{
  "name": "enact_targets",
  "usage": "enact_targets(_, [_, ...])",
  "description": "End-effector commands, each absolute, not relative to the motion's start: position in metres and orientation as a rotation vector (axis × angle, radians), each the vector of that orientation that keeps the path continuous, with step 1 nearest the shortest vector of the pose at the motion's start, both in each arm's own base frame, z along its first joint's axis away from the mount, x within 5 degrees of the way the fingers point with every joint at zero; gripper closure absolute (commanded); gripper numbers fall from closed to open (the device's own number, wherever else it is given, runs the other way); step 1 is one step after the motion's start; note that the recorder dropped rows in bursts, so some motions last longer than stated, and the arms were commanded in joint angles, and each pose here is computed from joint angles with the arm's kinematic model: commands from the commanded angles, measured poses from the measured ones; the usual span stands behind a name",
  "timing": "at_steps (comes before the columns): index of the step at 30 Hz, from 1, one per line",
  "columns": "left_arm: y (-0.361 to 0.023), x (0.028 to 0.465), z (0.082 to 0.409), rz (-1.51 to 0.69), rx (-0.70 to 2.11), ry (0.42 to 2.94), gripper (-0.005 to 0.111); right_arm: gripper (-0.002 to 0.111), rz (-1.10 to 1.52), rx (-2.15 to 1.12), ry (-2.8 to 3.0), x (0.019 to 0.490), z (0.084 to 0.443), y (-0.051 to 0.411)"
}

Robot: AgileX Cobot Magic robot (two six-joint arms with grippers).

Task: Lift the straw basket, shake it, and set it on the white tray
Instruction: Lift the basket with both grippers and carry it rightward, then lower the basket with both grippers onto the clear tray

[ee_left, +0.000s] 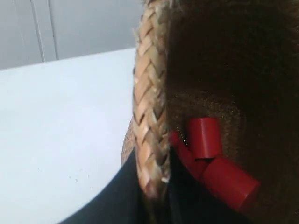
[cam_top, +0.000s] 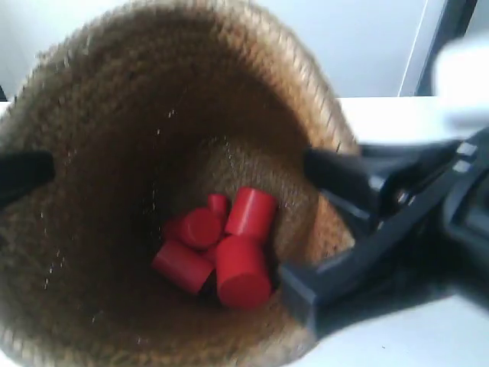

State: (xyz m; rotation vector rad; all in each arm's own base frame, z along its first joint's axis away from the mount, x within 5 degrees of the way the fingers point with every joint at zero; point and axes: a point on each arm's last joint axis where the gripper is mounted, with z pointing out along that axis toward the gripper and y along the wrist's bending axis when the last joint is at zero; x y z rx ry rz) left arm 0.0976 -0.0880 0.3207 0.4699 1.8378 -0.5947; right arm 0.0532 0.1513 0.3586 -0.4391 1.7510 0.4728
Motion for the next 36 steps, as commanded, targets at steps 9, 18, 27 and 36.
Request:
enact_targets(9, [-0.146,0.159,0.38,-0.356,0.58,2.043,0.107,0.108,0.424,-0.174,1.679,0.085,0.427,0.063])
enact_targets(18, [-0.203,0.199,0.4,-0.329,0.777,2.136,0.107,0.108,0.161,-0.042,1.707,0.091,0.427,0.017])
enact_targets(27, [-0.239,0.235,0.375,-0.228,0.852,2.197,0.107,0.108,-0.026,0.046,1.765,0.097,0.415,0.009])
enact_targets(36, [-0.244,0.239,0.374,-0.236,0.872,2.156,0.107,0.108,-0.28,0.0,1.883,0.135,0.394,0.051])
